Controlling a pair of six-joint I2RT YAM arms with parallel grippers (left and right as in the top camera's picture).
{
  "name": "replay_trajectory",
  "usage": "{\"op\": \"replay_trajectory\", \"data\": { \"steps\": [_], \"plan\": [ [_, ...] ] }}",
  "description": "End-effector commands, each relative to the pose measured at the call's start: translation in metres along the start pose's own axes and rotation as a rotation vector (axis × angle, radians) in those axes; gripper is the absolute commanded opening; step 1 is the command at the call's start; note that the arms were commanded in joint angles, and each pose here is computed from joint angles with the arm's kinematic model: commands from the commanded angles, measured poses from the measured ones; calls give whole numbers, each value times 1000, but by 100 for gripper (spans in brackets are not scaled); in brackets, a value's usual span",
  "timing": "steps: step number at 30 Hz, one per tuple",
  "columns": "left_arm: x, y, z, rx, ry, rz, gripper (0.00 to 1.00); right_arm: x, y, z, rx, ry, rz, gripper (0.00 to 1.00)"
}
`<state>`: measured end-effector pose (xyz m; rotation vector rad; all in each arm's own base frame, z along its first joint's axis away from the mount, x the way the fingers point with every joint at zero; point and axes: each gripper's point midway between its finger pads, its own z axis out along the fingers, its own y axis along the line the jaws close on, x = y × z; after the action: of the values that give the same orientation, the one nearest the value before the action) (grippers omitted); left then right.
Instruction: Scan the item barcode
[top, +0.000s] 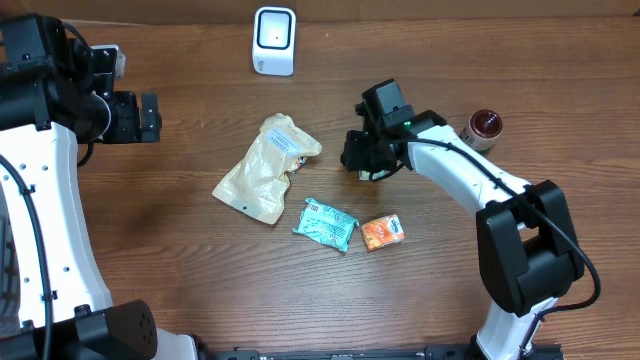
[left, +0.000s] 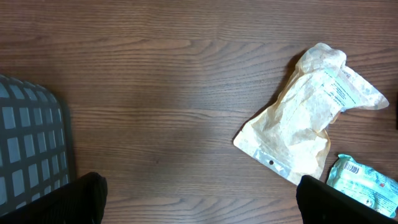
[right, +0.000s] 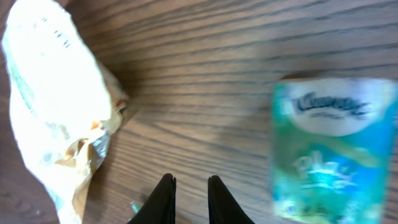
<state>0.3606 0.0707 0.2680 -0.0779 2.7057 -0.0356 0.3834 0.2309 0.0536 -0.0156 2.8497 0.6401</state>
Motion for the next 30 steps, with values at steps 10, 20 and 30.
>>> {"op": "replay_trajectory", "data": {
  "steps": [10, 20, 30],
  "plan": [
    [0, -4, 3, 6, 9, 32, 100, 20, -22, 35, 53, 91, 64, 10],
    [0, -4, 3, 6, 9, 32, 100, 10, -69, 18, 97, 105, 198, 9],
    [0, -4, 3, 7, 9, 32, 100, -32, -82, 10, 25, -26, 161, 11]
  ]
}}
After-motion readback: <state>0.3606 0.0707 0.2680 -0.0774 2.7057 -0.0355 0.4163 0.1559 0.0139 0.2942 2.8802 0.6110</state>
